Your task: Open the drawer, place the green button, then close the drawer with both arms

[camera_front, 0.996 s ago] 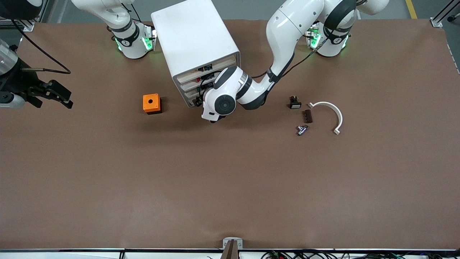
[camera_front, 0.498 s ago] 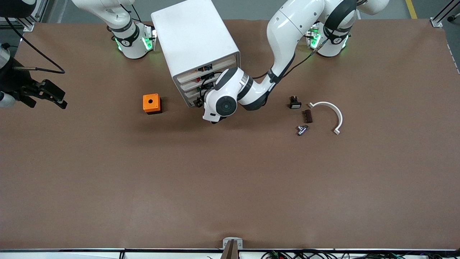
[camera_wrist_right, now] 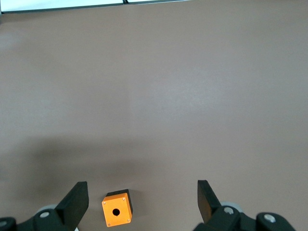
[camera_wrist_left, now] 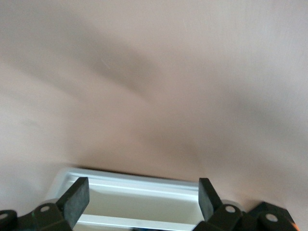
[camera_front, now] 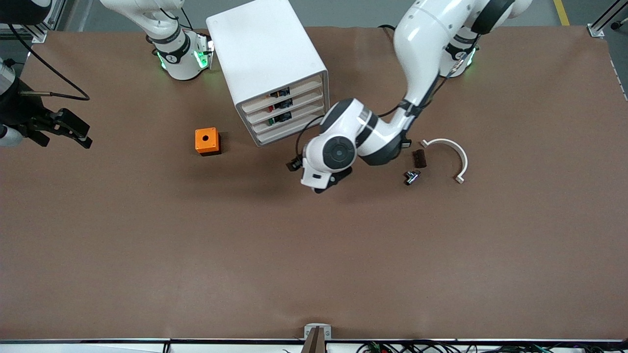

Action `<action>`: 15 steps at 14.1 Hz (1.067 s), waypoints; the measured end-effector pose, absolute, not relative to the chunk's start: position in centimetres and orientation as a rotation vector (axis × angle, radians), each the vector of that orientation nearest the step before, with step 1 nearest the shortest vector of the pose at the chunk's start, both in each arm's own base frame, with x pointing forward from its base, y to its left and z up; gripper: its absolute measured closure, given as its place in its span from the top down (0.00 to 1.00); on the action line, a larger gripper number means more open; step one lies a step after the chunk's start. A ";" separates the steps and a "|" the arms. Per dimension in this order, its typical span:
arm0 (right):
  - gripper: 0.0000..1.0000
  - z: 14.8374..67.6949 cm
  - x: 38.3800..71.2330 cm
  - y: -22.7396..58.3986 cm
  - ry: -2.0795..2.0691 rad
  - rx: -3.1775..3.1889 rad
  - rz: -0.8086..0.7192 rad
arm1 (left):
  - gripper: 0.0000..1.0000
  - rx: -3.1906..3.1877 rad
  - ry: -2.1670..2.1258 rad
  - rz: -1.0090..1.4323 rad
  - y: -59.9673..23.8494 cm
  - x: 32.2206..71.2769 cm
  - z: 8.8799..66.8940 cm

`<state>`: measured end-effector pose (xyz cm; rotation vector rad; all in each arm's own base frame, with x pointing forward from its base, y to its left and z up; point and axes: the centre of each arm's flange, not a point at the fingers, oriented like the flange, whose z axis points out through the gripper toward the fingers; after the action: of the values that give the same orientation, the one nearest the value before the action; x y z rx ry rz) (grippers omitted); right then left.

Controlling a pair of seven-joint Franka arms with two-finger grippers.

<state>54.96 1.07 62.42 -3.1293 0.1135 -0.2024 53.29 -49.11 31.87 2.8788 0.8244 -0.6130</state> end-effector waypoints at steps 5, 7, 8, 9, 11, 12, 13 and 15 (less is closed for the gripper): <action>1.00 66.3 54.5 -1.5 0.179 -3.125 -0.255 | 1.00 3.033 0.601 -0.482 -35.9 57.4 45.6; 1.00 68.2 54.1 -1.7 0.160 -3.125 -0.279 | 1.00 3.037 0.533 -0.458 -30.3 58.6 49.5; 1.00 69.4 53.7 -1.5 0.143 -3.122 -0.281 | 1.00 3.070 0.493 -0.440 -27.9 58.6 51.2; 1.00 70.3 53.4 -1.2 0.129 -3.114 -0.283 | 1.00 3.112 0.440 -0.409 -25.7 58.5 52.9; 1.00 71.0 52.7 -1.0 0.116 -3.104 -0.239 | 1.00 3.141 0.305 -0.367 -20.3 58.7 56.1; 1.00 70.6 52.2 -1.0 0.114 -3.109 -0.164 | 1.00 3.133 0.250 -0.363 -16.9 59.0 57.2; 1.00 70.2 51.9 -1.0 0.114 -3.112 -0.104 | 1.00 3.123 0.201 -0.365 -13.6 59.2 58.1; 1.00 69.8 51.8 -1.2 0.118 -3.114 -0.071 | 1.00 3.109 0.128 -0.373 -9.2 59.1 58.9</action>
<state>51.82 -1.22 69.84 -3.1135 0.1177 -0.0709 59.11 -9.22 58.93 3.1090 0.1283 -0.3725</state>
